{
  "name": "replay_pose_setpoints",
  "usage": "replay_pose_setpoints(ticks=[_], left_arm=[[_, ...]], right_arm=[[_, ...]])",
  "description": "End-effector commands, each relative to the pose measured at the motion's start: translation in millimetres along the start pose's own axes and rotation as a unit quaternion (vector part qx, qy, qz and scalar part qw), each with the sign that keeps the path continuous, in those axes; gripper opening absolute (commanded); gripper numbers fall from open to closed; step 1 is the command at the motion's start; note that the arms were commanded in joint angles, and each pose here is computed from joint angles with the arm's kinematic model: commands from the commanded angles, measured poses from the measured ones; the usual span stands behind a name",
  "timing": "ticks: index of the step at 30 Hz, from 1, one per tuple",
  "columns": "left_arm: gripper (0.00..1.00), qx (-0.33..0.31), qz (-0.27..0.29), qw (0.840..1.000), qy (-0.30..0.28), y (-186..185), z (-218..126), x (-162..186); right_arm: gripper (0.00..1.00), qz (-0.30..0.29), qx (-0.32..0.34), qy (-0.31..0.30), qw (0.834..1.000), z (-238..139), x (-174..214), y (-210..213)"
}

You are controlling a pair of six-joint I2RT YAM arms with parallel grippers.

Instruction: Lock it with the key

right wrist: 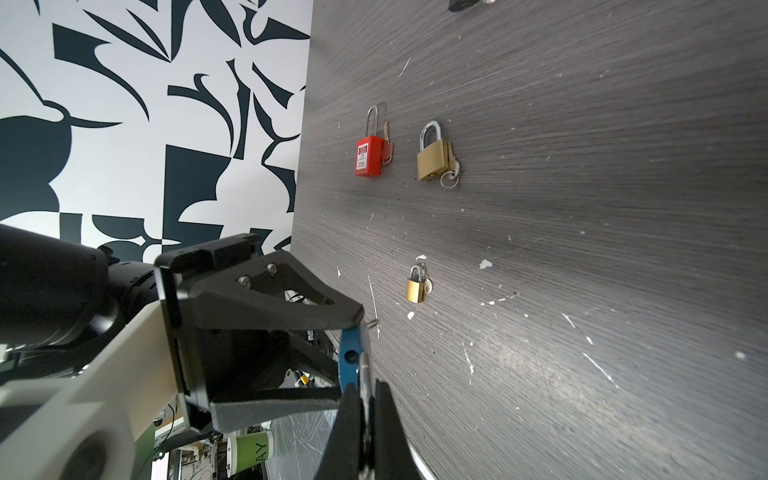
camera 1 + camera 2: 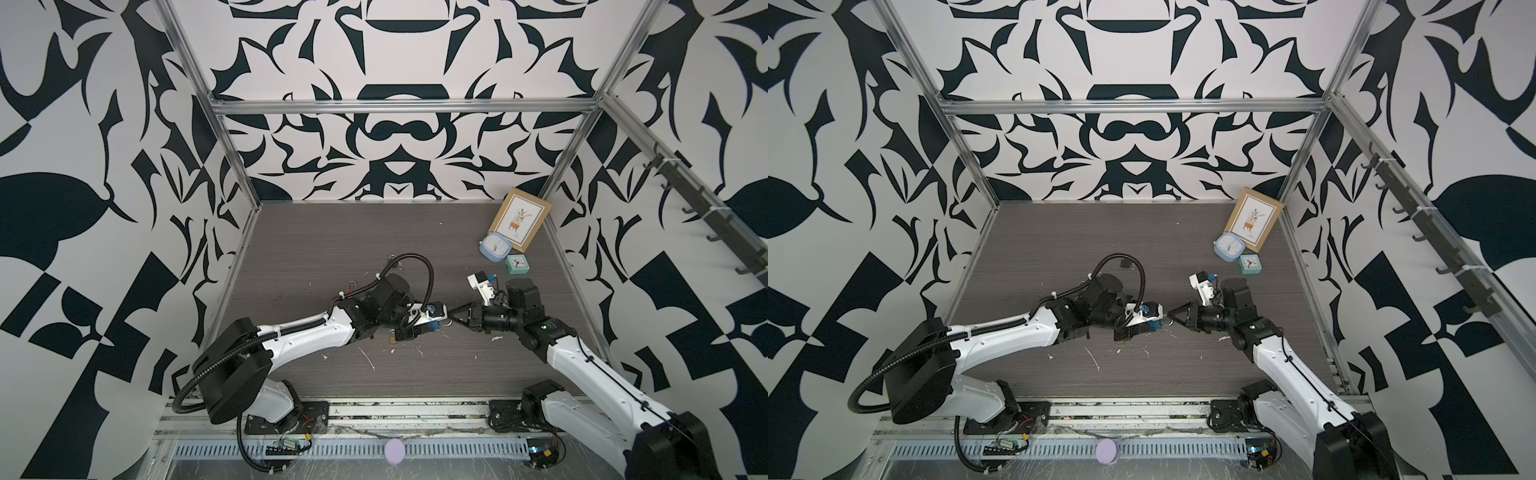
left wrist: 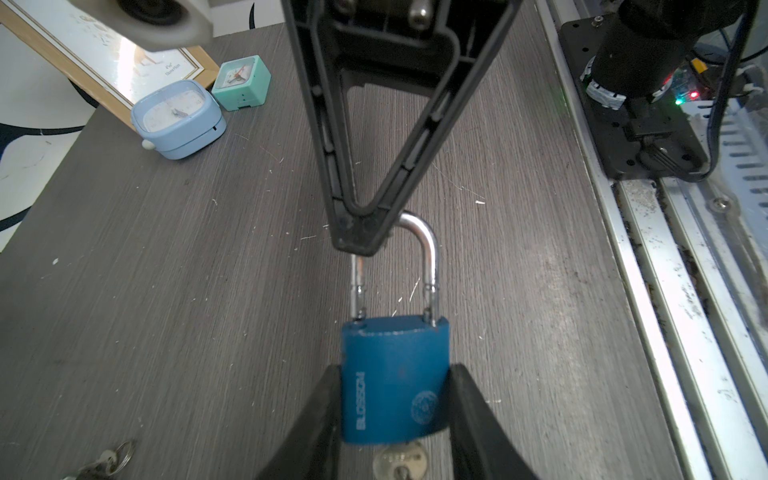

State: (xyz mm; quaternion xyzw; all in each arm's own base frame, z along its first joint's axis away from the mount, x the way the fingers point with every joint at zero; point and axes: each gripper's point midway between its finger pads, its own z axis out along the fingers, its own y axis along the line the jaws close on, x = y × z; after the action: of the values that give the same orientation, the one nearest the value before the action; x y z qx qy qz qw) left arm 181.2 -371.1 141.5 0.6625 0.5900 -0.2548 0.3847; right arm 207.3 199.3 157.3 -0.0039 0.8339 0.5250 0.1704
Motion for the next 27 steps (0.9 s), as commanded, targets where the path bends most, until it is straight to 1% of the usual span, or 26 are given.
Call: replay_pose_setpoints(ticks=[1,15,27], left_arm=[[0.0,0.0,0.005,1.0,-0.029,7,0,-21],[0.0,-0.017,-0.021,0.998,-0.048,21,3,-28],[0.0,-0.048,-0.006,0.995,-0.087,37,-3,-50]], right_arm=[[0.0,-0.021,-0.021,-0.006,1.0,0,-3,10],[0.0,-0.039,-0.033,0.025,0.998,12,14,17],[0.0,-0.023,-0.017,0.05,0.998,28,30,4]])
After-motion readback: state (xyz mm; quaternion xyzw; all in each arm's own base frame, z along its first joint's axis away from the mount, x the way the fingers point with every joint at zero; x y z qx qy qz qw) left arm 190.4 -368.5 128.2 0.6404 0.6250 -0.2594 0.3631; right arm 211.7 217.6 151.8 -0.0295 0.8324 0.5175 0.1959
